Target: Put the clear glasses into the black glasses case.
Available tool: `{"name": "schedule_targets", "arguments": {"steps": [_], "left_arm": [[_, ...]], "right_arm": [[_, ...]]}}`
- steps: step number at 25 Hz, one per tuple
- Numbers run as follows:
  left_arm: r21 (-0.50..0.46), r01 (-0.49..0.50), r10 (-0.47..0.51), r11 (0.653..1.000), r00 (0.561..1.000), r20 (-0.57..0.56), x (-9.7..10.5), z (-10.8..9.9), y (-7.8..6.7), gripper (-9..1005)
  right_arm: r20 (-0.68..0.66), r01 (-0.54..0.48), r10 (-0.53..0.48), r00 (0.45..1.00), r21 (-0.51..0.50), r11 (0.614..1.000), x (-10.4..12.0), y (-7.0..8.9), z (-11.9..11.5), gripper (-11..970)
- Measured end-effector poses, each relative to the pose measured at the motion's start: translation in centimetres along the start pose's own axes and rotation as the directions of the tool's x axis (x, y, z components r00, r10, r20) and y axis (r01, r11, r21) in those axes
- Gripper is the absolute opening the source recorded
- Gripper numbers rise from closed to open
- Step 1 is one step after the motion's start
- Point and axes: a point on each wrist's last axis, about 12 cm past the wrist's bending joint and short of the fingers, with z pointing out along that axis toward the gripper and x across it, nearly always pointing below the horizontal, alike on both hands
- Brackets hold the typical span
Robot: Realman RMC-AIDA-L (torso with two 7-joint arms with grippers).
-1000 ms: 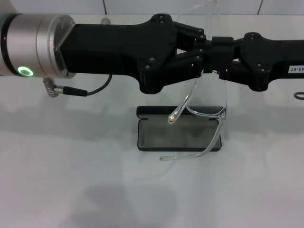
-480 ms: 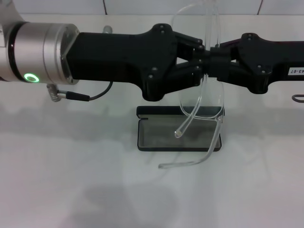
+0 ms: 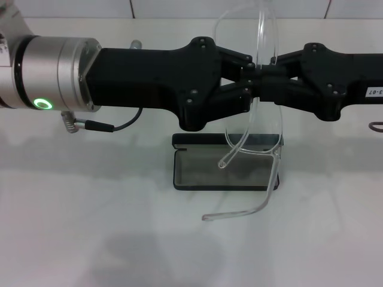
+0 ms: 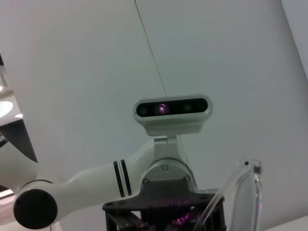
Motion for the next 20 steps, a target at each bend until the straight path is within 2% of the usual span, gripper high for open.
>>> {"name": "schedule_targets", "arguments": {"steps": [20], "left_arm": [[-0.001,0.004,-0.004,1.0,1.0,0.001,0.13,-0.07,-0.04,96]], "right_arm": [[0.038,-0.012,0.013,0.999,-0.031,0.999,0.19,0.25,-0.13,98]]}}
